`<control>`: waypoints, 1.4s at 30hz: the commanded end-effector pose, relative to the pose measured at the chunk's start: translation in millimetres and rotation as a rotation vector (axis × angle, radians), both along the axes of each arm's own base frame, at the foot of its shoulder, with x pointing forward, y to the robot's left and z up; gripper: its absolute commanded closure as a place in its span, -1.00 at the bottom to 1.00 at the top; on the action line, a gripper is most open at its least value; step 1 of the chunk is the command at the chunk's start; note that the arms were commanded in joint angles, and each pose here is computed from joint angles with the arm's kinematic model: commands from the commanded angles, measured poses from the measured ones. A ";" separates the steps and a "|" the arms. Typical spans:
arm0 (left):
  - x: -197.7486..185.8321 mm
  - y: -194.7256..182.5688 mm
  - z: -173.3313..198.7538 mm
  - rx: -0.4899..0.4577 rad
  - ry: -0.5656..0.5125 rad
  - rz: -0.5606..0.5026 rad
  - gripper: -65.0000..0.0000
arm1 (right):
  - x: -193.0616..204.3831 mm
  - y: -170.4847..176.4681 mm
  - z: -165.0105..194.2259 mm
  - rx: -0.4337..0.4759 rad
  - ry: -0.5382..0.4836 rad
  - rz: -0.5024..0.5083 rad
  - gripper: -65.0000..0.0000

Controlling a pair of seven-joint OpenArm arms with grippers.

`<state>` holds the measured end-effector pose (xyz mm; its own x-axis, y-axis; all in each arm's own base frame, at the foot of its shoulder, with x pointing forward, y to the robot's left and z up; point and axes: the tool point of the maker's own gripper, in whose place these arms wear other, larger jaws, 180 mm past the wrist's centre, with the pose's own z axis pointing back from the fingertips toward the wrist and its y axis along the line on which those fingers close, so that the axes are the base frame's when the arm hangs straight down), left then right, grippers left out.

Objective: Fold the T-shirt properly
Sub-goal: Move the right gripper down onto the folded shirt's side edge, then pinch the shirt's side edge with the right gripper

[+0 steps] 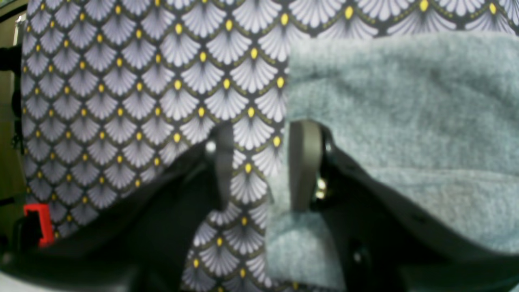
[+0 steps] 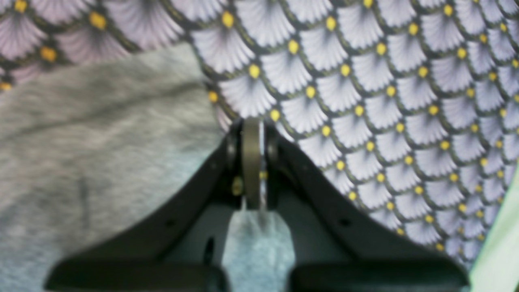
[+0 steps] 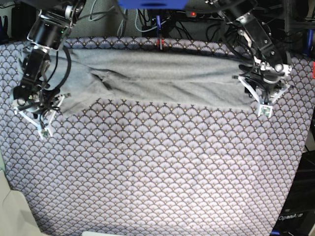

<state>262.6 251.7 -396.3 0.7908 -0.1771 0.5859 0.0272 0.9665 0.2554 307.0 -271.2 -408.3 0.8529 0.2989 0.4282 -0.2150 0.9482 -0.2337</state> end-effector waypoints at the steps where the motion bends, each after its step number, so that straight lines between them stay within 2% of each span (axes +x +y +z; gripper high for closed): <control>1: 9.2 3.5 12.7 0.014 -0.047 0.001 0.31 | 10.4 -4.3 13.6 0.000 -0.047 -0.003 1.00; 7: 9.0 3.6 12.6 0.015 -0.046 0.001 0.31 | 8.8 1.8 11.5 0.016 -0.020 0.003 1.00; 11: 9.0 3.6 12.6 0.015 -0.046 0.001 0.31 | 11.5 11.8 11.7 0.075 -0.040 0.010 1.00; 17: 9.0 3.6 12.6 0.015 -0.046 0.001 0.31 | 6.1 3.2 12.0 0.054 0.011 -0.003 1.00; 23: 8.8 3.7 12.4 0.015 -0.044 0.002 0.31 | 9.5 2.7 15.0 0.051 0.006 -0.003 1.00; 25: 8.8 3.7 12.4 0.015 -0.044 0.002 0.31 | 9.5 2.0 15.3 0.049 0.006 -0.003 0.92; 29: 8.8 3.7 12.4 0.015 -0.044 0.002 0.31 | 7.4 1.8 13.8 0.051 0.011 -0.005 0.60; 33: 8.8 3.7 12.4 0.015 -0.044 0.002 0.31 | 5.9 2.8 12.0 0.055 0.016 -0.006 0.40; 39: 8.8 3.7 12.4 0.015 -0.044 0.002 0.31 | 5.7 6.4 10.6 0.064 0.017 -0.007 0.33; 42: 8.8 3.7 12.4 0.015 -0.044 0.002 0.31 | 8.1 17.4 9.7 0.111 0.001 -0.001 0.33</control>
<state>262.5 251.5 -396.4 0.7910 -0.1768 0.5857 0.0272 0.9666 0.2550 304.0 -249.8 -411.0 0.8731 0.2457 0.4210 -0.2201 0.9693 -0.1093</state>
